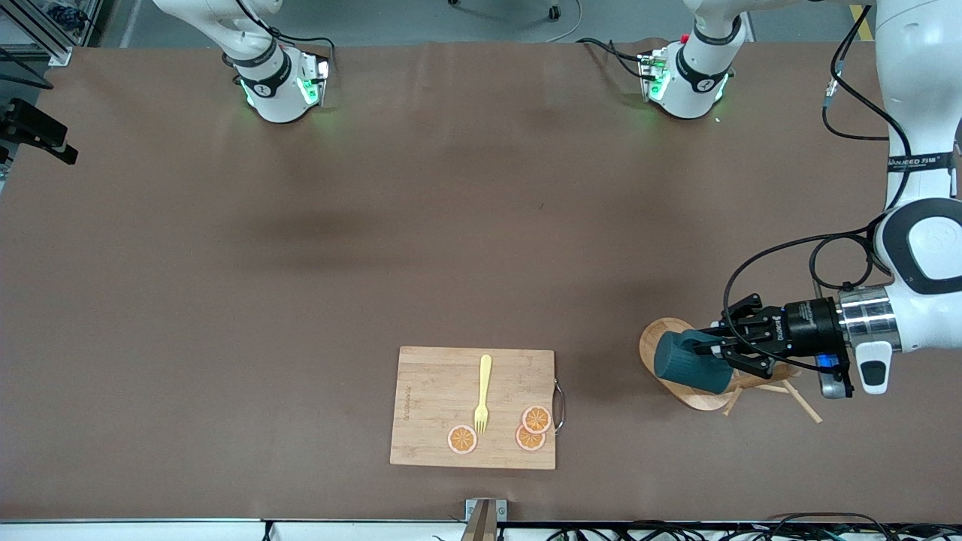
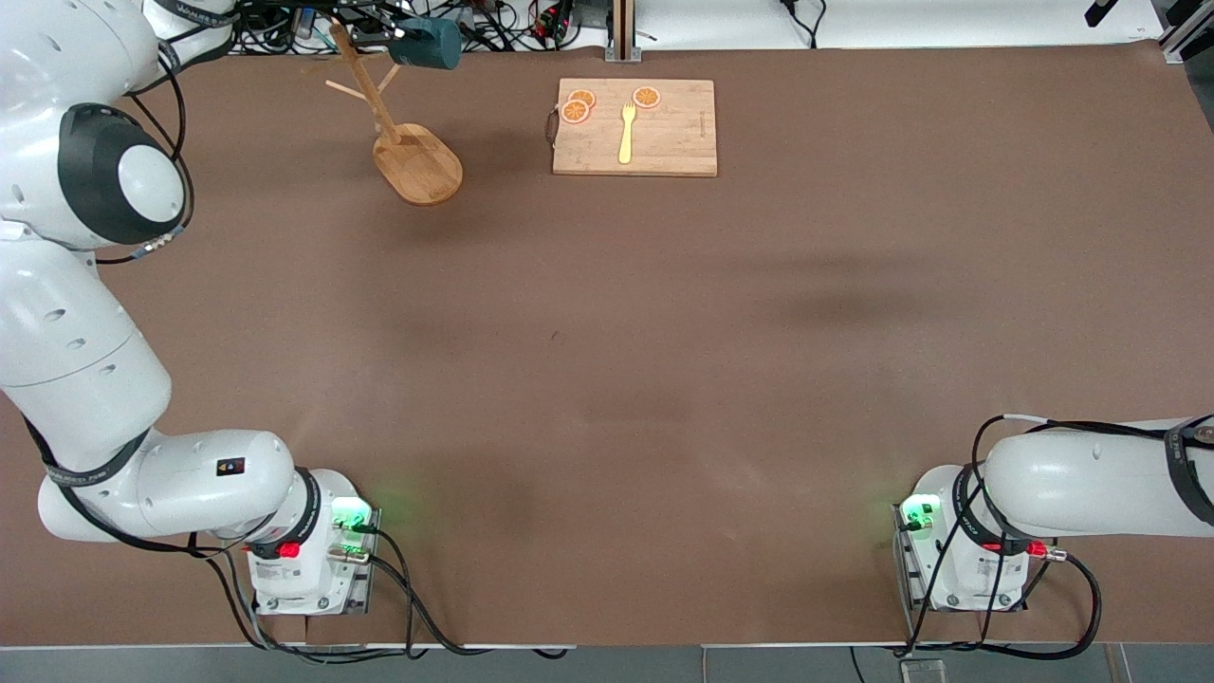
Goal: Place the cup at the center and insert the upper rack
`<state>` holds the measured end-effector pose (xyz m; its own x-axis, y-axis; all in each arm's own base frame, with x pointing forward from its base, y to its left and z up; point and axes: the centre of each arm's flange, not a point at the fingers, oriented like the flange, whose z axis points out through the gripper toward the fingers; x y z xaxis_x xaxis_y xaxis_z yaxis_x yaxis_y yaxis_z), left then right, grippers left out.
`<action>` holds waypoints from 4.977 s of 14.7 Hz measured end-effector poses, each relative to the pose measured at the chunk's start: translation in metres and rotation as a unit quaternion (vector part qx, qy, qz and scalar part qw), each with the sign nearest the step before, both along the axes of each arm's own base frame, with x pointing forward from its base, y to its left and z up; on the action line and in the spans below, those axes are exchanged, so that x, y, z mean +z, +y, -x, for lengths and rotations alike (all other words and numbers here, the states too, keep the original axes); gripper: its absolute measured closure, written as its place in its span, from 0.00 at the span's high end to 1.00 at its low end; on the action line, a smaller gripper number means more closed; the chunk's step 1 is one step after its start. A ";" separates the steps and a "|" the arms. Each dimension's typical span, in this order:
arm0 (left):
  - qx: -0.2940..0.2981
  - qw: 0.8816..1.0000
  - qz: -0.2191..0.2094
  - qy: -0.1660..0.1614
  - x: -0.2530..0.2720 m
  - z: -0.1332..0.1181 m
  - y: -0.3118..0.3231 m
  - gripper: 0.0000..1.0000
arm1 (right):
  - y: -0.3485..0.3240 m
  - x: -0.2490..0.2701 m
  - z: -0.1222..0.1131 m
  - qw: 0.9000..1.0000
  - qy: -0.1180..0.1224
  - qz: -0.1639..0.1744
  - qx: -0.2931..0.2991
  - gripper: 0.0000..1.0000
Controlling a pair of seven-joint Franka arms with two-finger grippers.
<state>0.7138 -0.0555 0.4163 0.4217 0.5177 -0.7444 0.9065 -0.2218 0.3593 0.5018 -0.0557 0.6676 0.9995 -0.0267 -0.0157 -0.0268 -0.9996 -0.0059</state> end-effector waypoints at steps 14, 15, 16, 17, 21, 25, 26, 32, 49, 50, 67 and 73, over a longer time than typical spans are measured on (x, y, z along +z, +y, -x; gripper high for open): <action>0.063 0.996 0.055 0.031 -0.051 -0.010 0.067 0.21 | 0.000 -0.002 0.002 1.000 0.011 -0.001 0.001 1.00; 0.067 0.995 0.062 0.034 -0.054 -0.009 0.072 0.21 | 0.000 -0.002 0.002 1.000 0.012 -0.001 0.001 1.00; 0.070 0.994 0.073 0.039 -0.056 -0.009 0.077 0.21 | 0.000 -0.003 0.003 1.000 0.013 -0.001 0.001 1.00; 0.073 0.993 0.083 0.044 -0.059 -0.008 0.084 0.21 | 0.000 -0.003 0.003 1.000 0.014 -0.002 0.000 1.00; 0.075 0.991 0.097 0.053 -0.067 -0.006 0.095 0.21 | 0.000 -0.005 0.005 1.000 0.024 -0.004 0.000 1.00; 0.072 0.991 0.100 0.053 -0.068 -0.006 0.090 0.41 | 0.000 -0.005 0.005 1.000 0.025 -0.008 0.000 1.00; 0.071 0.991 0.100 0.052 -0.068 -0.006 0.089 0.50 | 0.001 -0.005 0.005 1.000 0.025 -0.008 0.000 1.00; 0.011 1.000 0.020 0.004 -0.009 -0.003 0.060 1.00 | 0.001 -0.005 0.005 1.000 0.024 -0.010 0.001 1.00; -0.413 0.784 -0.427 -0.179 0.189 0.139 -0.053 1.00 | 0.003 -0.004 0.005 1.000 0.023 -0.010 0.003 1.00; -0.419 0.781 -0.427 -0.179 0.188 0.145 -0.052 1.00 | 0.003 -0.004 0.005 1.000 0.022 -0.010 0.002 1.00; -0.469 0.754 -0.392 -0.241 0.213 0.194 -0.021 1.00 | 0.001 -0.004 0.004 1.000 0.019 -0.002 0.022 1.00; -0.470 0.754 -0.391 -0.240 0.216 0.193 0.004 1.00 | 0.001 -0.004 0.005 1.000 0.022 -0.003 0.021 1.00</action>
